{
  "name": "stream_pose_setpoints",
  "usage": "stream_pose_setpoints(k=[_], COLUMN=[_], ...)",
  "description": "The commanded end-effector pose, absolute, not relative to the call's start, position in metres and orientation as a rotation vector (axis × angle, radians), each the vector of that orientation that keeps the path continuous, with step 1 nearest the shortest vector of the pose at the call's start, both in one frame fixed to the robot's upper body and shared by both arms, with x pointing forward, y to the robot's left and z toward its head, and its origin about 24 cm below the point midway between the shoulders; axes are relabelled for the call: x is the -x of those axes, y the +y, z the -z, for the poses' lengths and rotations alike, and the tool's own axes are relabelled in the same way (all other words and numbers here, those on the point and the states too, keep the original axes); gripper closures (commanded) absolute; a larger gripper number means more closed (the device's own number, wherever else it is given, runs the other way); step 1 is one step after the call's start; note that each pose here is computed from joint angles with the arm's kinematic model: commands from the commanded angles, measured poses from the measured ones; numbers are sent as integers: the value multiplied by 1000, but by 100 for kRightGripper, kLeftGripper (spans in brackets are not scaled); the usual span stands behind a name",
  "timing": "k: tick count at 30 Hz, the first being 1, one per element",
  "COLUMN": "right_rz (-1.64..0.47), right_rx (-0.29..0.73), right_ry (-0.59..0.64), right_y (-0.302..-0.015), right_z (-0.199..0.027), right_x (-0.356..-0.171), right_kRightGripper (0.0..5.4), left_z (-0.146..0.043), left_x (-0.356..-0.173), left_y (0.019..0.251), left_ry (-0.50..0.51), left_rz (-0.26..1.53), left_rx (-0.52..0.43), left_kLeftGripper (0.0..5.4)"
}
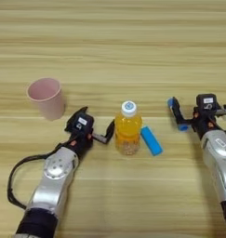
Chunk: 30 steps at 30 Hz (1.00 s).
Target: Move the objects on the table
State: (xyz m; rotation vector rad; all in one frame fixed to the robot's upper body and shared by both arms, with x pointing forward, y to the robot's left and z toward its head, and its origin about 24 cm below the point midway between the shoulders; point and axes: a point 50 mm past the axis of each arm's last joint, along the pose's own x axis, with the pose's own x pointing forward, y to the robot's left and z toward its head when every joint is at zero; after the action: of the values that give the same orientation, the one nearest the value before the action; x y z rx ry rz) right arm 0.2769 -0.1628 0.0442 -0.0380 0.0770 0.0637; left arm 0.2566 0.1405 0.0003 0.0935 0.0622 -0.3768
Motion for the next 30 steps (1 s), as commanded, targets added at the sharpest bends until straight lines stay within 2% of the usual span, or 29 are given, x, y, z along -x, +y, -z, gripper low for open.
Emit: stream_pose_setpoints(k=[1,7,13,20,30], right_rz=[-70,-74,-93,-155,-337], right_rx=[41,44,49,83,135], right_ry=[59,55,45,-4,-18], right_y=[-164,-167,-169,-171,-182], right_z=[-47,-47,-48,-59,-73], right_x=[-279,-278,-277,-270,-249], right_kRightGripper=[0,0,0,0,0], left_z=[-10,-22,-25,-24,-21], left_x=[-267,-272,-272,-270,-273], left_y=[134,128,125,119,111], left_ry=[0,-76,-106,-121,-97], left_rz=[342,307,292,258,187], left_rx=[-84,-50,-38,-33,-43], left_kLeftGripper=[2,2,2,2,2])
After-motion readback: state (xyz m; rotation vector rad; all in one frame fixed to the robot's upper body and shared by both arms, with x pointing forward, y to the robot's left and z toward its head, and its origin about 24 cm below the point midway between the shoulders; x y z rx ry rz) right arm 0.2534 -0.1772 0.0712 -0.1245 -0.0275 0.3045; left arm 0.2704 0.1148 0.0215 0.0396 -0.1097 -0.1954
